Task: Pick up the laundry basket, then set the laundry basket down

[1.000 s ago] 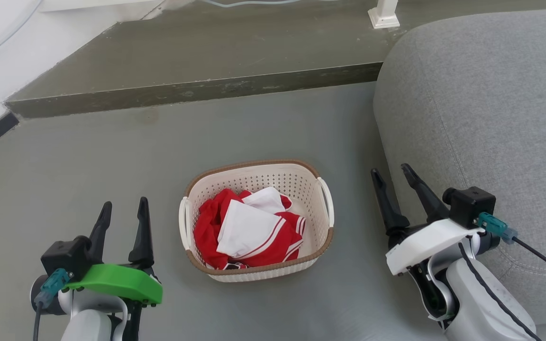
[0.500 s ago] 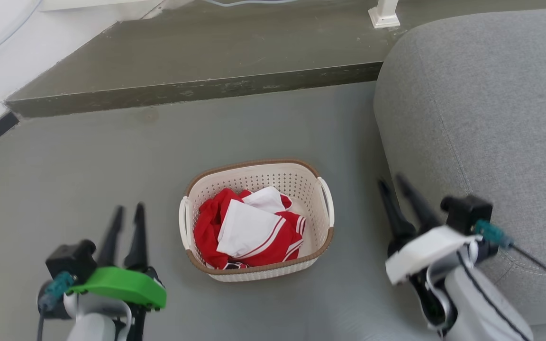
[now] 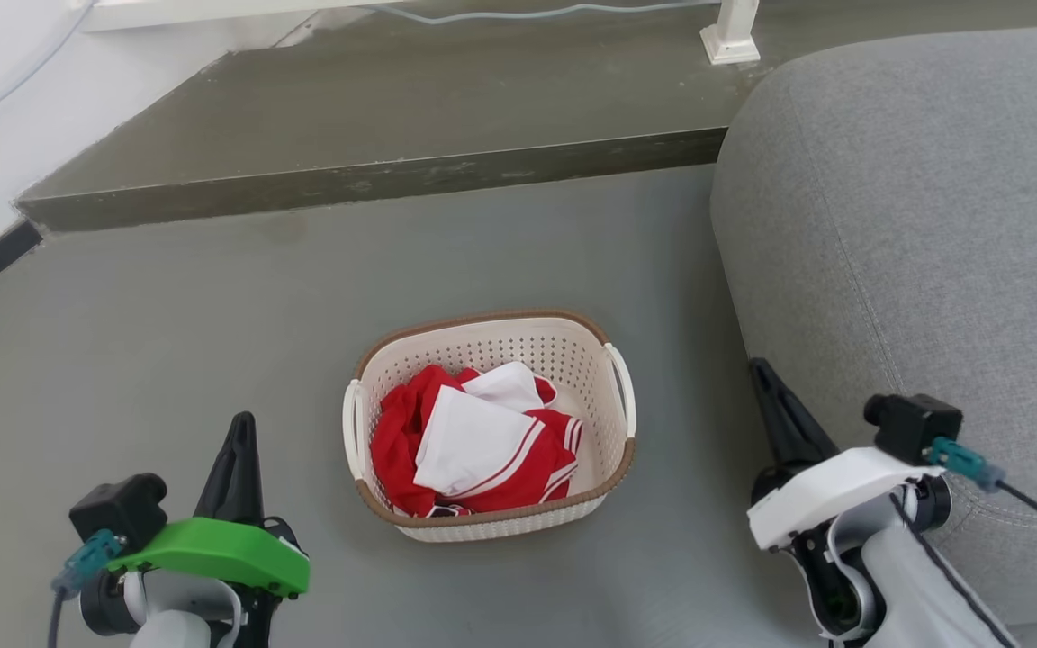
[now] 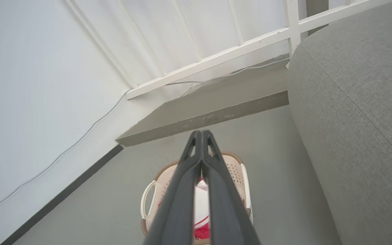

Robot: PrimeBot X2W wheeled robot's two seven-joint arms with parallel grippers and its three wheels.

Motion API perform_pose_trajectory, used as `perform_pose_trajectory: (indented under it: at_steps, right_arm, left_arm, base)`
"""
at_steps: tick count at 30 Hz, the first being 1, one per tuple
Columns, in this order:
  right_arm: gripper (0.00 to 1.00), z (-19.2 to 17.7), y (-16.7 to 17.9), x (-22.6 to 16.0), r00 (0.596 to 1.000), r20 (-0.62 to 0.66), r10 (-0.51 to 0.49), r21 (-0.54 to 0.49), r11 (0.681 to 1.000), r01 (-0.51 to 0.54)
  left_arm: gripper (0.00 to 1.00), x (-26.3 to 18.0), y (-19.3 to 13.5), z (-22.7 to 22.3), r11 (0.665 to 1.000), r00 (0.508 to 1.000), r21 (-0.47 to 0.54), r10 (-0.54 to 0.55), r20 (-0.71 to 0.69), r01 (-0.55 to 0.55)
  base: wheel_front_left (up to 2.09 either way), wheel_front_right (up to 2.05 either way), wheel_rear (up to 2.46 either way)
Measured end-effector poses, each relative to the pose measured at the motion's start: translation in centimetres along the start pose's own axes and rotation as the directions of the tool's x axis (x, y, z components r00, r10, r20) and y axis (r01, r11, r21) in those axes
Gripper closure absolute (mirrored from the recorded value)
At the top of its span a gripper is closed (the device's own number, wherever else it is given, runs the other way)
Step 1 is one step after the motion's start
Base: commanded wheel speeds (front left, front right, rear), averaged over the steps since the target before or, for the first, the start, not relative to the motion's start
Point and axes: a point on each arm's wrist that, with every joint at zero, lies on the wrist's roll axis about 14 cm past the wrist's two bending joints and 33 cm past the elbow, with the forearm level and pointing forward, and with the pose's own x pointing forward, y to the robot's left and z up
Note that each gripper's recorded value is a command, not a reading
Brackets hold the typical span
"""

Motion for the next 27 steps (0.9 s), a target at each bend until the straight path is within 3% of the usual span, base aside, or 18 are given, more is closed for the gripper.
perform_pose_trajectory:
  at_steps: [14, 27]
  right_arm:
    - [1.00, 1.2, -1.6, -0.1, 0.997, 0.012, -0.070, 0.209, 0.976, 0.066]
    - [1.00, 1.8, -3.0, -0.5, 0.993, 0.011, -0.119, 0.373, 0.922, 0.106]
  left_arm:
    - [1.00, -0.2, 1.0, 0.6, 0.982, 0.999, -0.184, 0.044, -0.006, -0.044]
    - [1.00, -0.4, 1.7, 1.1, 0.941, 0.997, -0.331, 0.070, -0.016, -0.072]
  base:
    - [0.00, 0.00, 0.00]
    - [0.00, 0.00, 0.00]
